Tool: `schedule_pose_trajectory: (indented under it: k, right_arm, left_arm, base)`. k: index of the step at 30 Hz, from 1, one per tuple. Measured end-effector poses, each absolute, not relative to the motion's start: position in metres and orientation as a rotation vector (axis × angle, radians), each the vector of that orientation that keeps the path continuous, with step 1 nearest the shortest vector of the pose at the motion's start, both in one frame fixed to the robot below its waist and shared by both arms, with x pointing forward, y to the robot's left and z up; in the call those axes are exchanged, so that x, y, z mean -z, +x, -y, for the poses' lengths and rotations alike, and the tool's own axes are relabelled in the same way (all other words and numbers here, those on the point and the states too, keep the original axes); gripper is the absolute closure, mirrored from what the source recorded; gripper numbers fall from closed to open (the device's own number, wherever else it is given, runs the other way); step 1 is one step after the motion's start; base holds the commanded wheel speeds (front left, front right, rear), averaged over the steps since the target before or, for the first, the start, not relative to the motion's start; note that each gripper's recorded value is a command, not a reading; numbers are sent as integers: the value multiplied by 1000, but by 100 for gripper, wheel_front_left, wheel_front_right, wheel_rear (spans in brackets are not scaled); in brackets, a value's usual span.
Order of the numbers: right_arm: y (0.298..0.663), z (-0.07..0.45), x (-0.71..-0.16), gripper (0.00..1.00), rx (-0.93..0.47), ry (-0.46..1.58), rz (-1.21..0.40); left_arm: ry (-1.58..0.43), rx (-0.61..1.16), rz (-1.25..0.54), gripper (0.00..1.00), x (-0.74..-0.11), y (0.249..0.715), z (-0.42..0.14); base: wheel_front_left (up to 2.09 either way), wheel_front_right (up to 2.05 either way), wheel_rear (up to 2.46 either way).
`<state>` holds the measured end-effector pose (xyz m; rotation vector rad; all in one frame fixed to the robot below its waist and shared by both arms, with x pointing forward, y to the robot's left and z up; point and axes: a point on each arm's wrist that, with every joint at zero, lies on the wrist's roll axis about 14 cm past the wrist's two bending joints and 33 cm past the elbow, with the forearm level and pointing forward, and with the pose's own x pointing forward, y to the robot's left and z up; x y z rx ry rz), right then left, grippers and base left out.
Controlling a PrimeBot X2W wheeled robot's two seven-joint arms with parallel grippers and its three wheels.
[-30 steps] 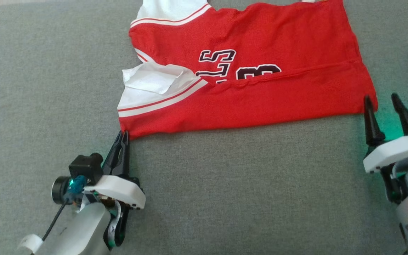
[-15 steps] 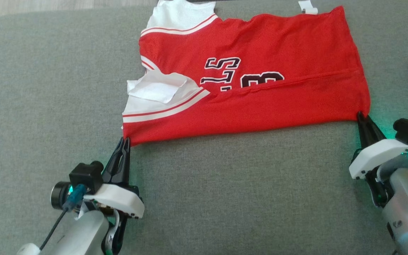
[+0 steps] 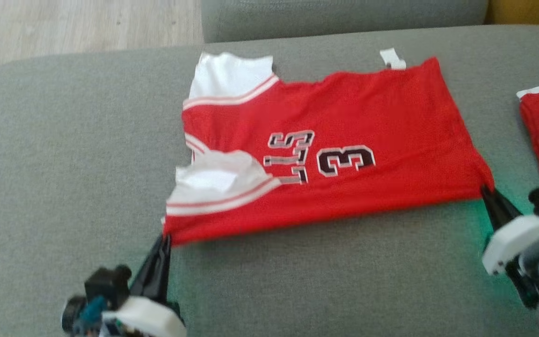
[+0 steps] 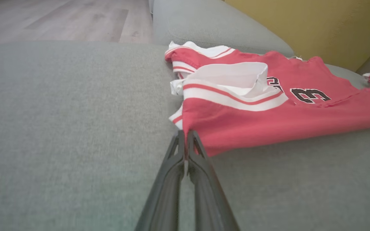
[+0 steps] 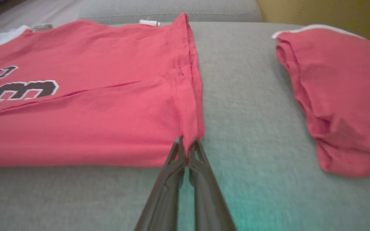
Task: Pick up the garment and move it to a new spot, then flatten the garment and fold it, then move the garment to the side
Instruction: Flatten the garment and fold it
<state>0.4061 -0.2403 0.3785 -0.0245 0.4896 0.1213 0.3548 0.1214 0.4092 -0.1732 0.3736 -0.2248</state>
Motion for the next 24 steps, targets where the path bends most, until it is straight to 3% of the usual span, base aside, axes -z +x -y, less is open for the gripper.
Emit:
schedule_pose_trajectory:
  k: [13, 14, 15, 16, 17, 24]
  right_arm:
    - [345, 265, -365, 100, -116, -9, -598]
    - [342, 265, -365, 76, -113, -2, -603]
    - [339, 265, -364, 0, -111, 4, -613]
    - [337, 265, -365, 0, -111, 7, -616]
    - [336, 265, -366, 0, -111, 8, -616]
    - [344, 265, -393, 0, -109, 6, -533]
  left_arm:
    - [-226, 234, -545, 100, -398, 288, -108]
    - [-227, 234, -549, 100, -398, 287, -109]
    - [-227, 230, -552, 100, -397, 287, -109]
    - [-225, 228, -553, 74, -397, 288, -109]
    - [-221, 229, -560, 1, -396, 288, -110]
    - [-157, 244, -507, 0, -407, 307, -114]
  base:
    - [0, 0, 0]
    - [0, 0, 0]
    - [0, 0, 0]
    - [0, 0, 0]
    - [0, 0, 0]
    - [0, 0, 0]
